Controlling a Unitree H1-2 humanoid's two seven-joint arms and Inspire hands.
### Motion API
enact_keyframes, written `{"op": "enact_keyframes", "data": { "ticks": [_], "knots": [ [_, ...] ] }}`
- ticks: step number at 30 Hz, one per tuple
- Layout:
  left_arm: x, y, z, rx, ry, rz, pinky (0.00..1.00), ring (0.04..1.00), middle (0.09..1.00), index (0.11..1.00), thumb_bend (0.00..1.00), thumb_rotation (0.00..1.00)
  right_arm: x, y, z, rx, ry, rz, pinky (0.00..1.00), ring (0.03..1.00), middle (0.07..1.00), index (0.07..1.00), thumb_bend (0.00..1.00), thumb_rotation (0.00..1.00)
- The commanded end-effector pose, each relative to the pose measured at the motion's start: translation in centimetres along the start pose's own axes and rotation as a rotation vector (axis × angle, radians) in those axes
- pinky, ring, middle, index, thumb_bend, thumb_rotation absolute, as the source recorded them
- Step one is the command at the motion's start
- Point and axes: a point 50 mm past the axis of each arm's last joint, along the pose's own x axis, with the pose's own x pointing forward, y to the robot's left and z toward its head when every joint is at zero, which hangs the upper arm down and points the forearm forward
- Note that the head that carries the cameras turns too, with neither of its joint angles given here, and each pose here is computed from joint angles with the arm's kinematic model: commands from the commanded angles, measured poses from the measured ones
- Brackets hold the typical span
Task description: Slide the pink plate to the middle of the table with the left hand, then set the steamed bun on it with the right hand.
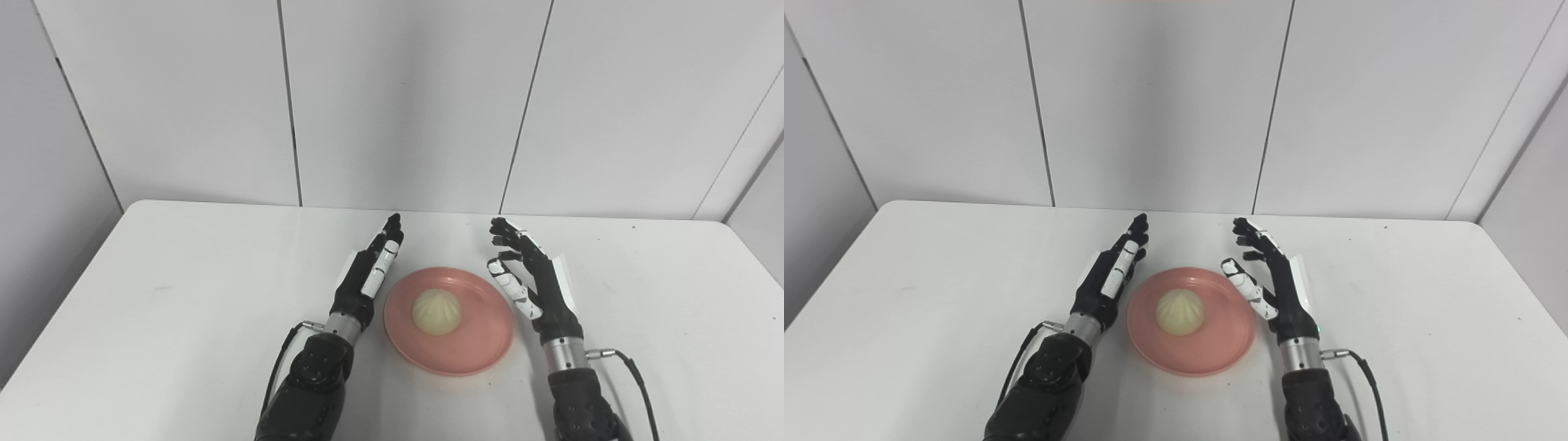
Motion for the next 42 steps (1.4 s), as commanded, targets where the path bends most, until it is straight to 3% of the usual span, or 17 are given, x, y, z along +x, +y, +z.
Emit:
{"op": "enact_keyframes", "data": {
  "ticks": [1, 6, 13, 20, 25, 29, 37, 42],
  "knots": [
    [-2.4, 1.6, -2.7, 0.001, 0.088, 0.039, 1.00, 1.000, 1.000, 0.970, 0.74, 0.93, 0.9, -0.6, 0.9, 0.052, -0.064, -0.056, 0.71, 0.767, 0.792, 0.789, 0.67, 1.00],
    [-2.8, 1.9, -2.3, -0.020, 0.103, 0.078, 1.00, 1.000, 1.000, 0.987, 0.78, 0.94, 0.3, -0.5, 0.1, 0.113, -0.014, -0.086, 0.74, 0.770, 0.801, 0.793, 0.68, 1.00],
    [-3.1, 1.9, -1.4, -0.026, 0.103, 0.106, 1.00, 1.000, 1.000, 1.000, 0.73, 0.96, -0.1, -0.3, -1.0, 0.167, 0.036, -0.108, 0.77, 0.803, 0.830, 0.816, 0.63, 1.00],
    [-3.2, 1.8, -0.7, 0.010, 0.061, 0.171, 1.00, 1.000, 1.000, 1.000, 0.61, 0.97, -0.2, 0.0, -1.3, 0.238, 0.100, -0.140, 0.76, 0.796, 0.824, 0.834, 0.62, 1.00],
    [-3.2, 1.9, -0.2, 0.048, -0.003, 0.228, 1.00, 1.000, 1.000, 1.000, 0.56, 0.99, -0.1, 0.4, -1.1, 0.408, 0.233, -0.155, 0.83, 0.862, 0.890, 0.905, 0.73, 1.00],
    [-3.3, 2.1, -0.2, 0.073, -0.015, 0.251, 1.00, 1.000, 1.000, 1.000, 0.55, 1.00, 0.0, 0.5, -0.9, 0.447, 0.288, -0.127, 0.88, 0.904, 0.933, 0.949, 0.75, 1.00],
    [-3.4, 2.2, -0.1, 0.060, -0.030, 0.266, 1.00, 1.000, 1.000, 1.000, 0.63, 0.97, 0.2, 0.8, -0.9, 0.449, 0.294, -0.063, 0.98, 0.973, 0.984, 0.978, 0.79, 1.00],
    [-3.3, 2.2, 0.0, 0.041, -0.054, 0.265, 1.00, 1.000, 1.000, 1.000, 0.61, 0.95, 0.2, 0.8, -1.1, 0.486, 0.306, -0.043, 0.99, 0.986, 0.990, 0.984, 0.79, 1.00]
  ]
}}
